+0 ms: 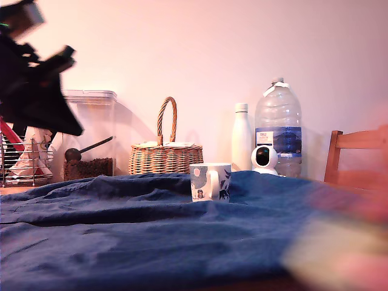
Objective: Pick up the coffee capsules on the table and drop them inside the coffee cup
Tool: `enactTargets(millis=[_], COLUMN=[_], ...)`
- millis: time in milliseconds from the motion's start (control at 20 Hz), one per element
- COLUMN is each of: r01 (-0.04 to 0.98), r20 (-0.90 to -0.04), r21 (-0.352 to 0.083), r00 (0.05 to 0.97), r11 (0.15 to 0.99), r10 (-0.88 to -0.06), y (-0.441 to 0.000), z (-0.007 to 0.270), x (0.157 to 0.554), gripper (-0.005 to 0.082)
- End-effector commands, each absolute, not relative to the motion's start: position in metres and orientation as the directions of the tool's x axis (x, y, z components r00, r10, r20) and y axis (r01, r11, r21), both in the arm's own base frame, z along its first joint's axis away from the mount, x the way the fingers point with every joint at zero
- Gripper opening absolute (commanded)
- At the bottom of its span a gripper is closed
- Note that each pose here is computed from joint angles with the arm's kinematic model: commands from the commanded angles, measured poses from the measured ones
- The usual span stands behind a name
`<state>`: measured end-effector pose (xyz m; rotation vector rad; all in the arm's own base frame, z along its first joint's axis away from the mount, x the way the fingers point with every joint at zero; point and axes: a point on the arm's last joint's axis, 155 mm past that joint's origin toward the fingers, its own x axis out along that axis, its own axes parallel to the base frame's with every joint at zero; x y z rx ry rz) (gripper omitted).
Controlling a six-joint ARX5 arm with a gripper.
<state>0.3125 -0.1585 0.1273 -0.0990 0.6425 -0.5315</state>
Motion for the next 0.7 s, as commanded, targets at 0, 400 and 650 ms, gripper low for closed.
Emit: enactTargets(millis=[0,400,650], r01=[0.421,0.446,0.459], r20=[-0.564,-0.607,-0.624], r21=[-0.269,-0.326,-0.34], r00=[0.66,0.578,0.542], r11=[0.866,0.834,0.821], r10=[-0.496,-0.546,-0.562], y=[-0.153,-0.155,-0.16], z=[0.117,0.093,0.083], x=[0.299,0.255,0.245], gripper=[-0.0021,-0.0021,-0.0021])
